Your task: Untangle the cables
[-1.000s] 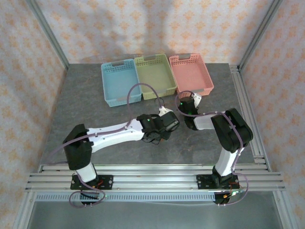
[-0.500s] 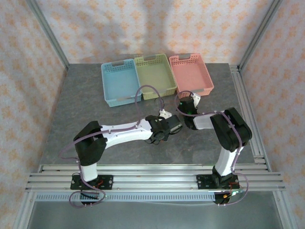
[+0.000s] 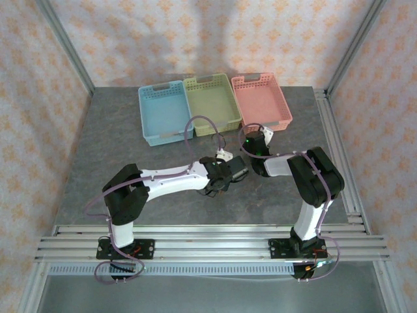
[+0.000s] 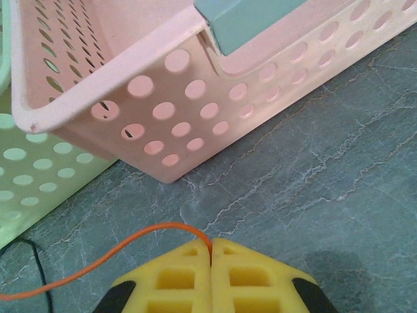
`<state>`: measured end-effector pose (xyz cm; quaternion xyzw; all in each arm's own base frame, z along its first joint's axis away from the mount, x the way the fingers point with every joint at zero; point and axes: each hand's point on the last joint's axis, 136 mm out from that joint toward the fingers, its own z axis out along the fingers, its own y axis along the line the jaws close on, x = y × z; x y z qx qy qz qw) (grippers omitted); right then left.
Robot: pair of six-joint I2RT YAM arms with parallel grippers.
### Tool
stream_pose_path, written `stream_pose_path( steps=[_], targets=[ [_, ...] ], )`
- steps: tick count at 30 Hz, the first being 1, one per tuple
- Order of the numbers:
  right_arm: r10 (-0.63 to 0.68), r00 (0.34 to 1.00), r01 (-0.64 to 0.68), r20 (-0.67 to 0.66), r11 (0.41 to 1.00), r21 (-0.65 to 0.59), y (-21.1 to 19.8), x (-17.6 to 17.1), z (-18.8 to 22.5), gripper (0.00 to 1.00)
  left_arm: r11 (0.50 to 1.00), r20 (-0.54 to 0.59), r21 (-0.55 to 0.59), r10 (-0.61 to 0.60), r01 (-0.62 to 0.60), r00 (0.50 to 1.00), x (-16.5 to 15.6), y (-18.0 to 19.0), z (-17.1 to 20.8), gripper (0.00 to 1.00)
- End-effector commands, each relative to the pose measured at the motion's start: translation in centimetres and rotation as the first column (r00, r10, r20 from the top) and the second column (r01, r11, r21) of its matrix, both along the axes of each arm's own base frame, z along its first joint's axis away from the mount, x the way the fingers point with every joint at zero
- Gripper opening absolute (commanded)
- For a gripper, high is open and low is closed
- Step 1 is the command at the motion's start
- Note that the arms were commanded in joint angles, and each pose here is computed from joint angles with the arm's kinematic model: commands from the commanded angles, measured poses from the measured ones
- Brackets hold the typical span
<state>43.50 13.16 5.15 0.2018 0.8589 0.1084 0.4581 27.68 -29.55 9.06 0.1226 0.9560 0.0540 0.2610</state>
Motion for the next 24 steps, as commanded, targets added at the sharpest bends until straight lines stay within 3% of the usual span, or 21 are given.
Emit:
stream_pose_path(
  steps=[1, 4, 7, 14, 19, 24],
  targets=[
    [-0.006, 1.000, 0.006, 0.019, 1.000, 0.015, 0.3, 0.7, 0.5, 0.00, 1.000, 0.055, -0.004, 0.027, -0.027, 0.998, 0.3, 1.1, 1.3, 0.07],
    [-0.008, 1.000, 0.007, 0.019, 1.000, 0.014, 0.3, 0.7, 0.5, 0.00, 0.999, 0.081, -0.006, 0.034, -0.034, 0.996, 0.3, 1.8, 2.2, 0.00],
    [-0.010, 1.000, 0.010, 0.017, 1.000, 0.011, 0.2, 0.6, 0.4, 0.00, 0.998, 0.122, 0.003, 0.057, -0.058, 0.991, 0.3, 3.5, 3.6, 0.00],
    [-0.041, 0.999, 0.042, 0.015, 0.999, -0.027, -0.7, 0.4, 0.7, 0.00, 0.980, 0.214, -0.034, 0.199, -0.196, 0.956, 0.5, 10.8, 8.1, 0.00],
    [-0.060, 0.998, 0.060, 0.013, 0.997, -0.041, -1.1, 0.3, 0.8, 0.00, 0.935, 0.281, -0.136, 0.353, -0.327, 0.892, -0.8, 18.6, 11.4, 0.00],
    [-0.099, 0.995, 0.100, 0.026, 0.993, -0.058, -2.1, -0.1, 1.1, 0.00, 0.842, 0.340, -0.280, 0.537, -0.462, 0.772, -3.1, 26.4, 13.6, 0.00]
  ],
)
